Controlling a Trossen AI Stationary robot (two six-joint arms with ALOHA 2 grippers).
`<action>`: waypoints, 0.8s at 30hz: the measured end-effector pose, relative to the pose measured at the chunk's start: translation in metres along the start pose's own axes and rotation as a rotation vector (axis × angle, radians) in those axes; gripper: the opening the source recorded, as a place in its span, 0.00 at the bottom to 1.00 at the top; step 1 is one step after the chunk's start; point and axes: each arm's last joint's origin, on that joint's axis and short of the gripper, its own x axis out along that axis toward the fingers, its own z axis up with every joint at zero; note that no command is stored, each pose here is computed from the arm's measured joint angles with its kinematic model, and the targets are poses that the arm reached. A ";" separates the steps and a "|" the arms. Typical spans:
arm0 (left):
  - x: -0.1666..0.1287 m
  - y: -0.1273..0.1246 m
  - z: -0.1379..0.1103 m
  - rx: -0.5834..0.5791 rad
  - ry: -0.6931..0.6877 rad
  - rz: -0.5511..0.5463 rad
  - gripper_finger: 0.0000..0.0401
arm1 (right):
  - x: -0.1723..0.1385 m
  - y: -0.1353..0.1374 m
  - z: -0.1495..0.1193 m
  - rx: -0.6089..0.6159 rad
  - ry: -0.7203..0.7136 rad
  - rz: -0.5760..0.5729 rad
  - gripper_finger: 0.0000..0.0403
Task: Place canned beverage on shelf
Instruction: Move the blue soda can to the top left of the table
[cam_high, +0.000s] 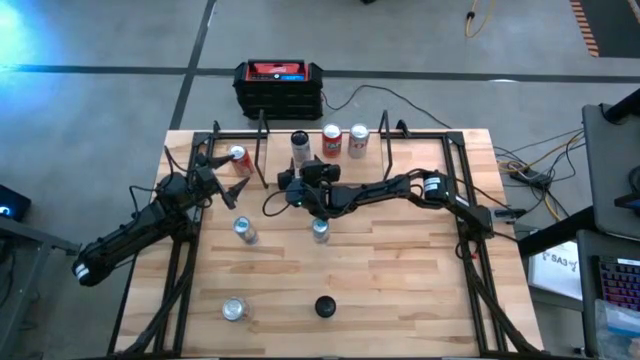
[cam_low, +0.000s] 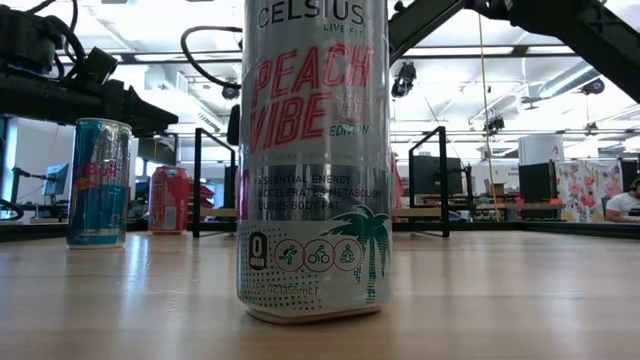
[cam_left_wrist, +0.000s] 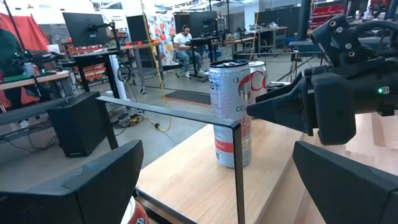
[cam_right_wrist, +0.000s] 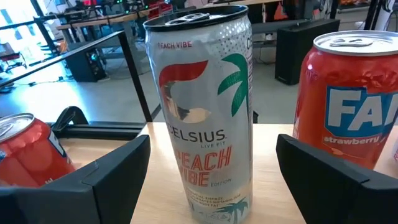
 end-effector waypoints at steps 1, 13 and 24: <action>0.000 0.000 0.000 0.000 0.000 -0.001 0.99 | 0.000 0.000 0.000 -0.004 0.000 0.000 0.83; 0.000 0.000 0.000 0.000 0.000 0.000 0.99 | -0.004 0.003 0.005 -0.018 -0.015 0.016 0.83; 0.000 0.000 0.000 0.000 0.000 0.000 0.99 | -0.039 0.012 0.030 -0.046 -0.038 0.056 0.83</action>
